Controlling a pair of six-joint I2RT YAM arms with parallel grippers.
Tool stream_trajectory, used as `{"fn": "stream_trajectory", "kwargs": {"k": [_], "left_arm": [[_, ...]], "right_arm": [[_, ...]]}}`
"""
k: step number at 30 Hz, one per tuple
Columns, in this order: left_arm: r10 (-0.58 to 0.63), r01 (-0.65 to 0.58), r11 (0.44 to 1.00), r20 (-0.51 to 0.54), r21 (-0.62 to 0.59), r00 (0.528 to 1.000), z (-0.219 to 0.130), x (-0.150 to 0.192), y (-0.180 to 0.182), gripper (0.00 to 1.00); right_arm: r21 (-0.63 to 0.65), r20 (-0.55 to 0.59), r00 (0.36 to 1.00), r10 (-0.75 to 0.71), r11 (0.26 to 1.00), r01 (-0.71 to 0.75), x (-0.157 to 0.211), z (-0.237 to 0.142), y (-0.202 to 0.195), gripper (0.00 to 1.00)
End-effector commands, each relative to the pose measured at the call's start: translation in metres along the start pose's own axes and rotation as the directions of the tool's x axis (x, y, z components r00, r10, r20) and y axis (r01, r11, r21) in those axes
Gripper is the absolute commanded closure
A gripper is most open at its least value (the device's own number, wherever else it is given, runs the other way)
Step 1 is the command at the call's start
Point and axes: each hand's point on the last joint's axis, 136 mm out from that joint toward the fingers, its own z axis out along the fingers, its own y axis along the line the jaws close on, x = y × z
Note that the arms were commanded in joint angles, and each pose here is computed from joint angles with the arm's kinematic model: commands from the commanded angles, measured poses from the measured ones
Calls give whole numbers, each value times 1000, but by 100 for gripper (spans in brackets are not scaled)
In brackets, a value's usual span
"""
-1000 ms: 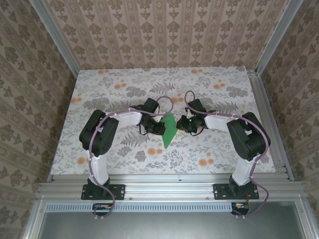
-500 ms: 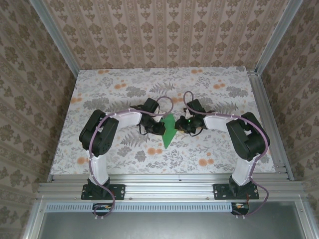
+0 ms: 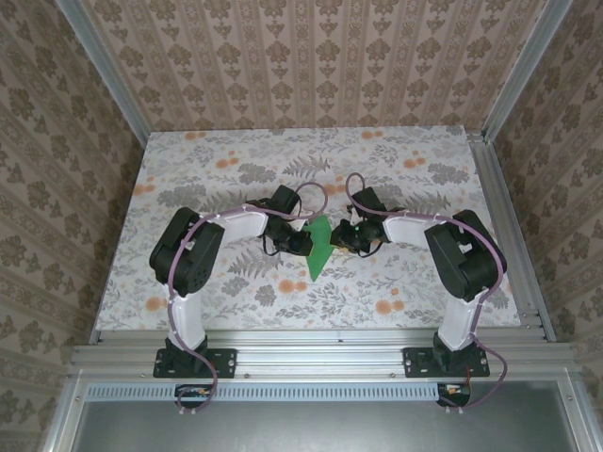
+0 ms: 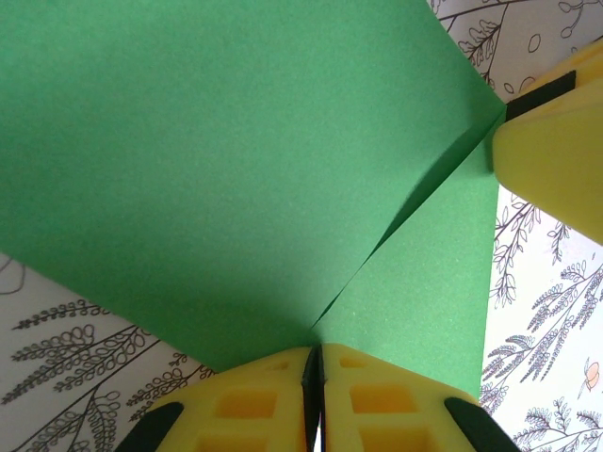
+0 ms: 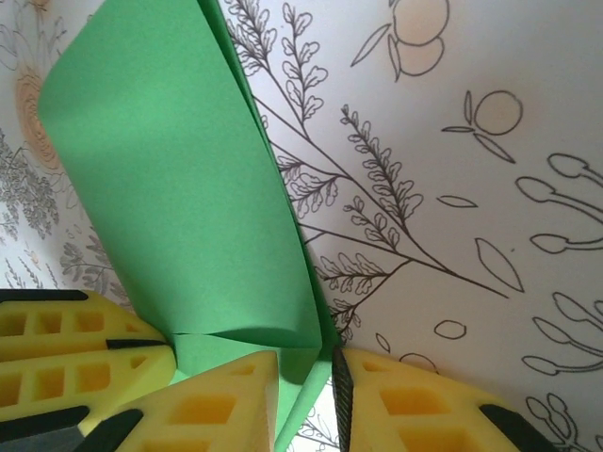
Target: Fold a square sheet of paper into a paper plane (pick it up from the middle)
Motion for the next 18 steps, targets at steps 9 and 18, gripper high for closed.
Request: {"fn": "stream_trajectory", "kwargs": {"k": [9, 18], "left_arm": [[-86, 46, 983, -220, -180, 972, 31, 72, 52, 88], [-83, 45, 983, -219, -176, 972, 31, 72, 51, 88]], "right_arm": [[-17, 7, 1000, -12, 1000, 13, -2, -2, 11, 76], [-41, 22, 999, -34, 999, 35, -1, -8, 23, 81]]}}
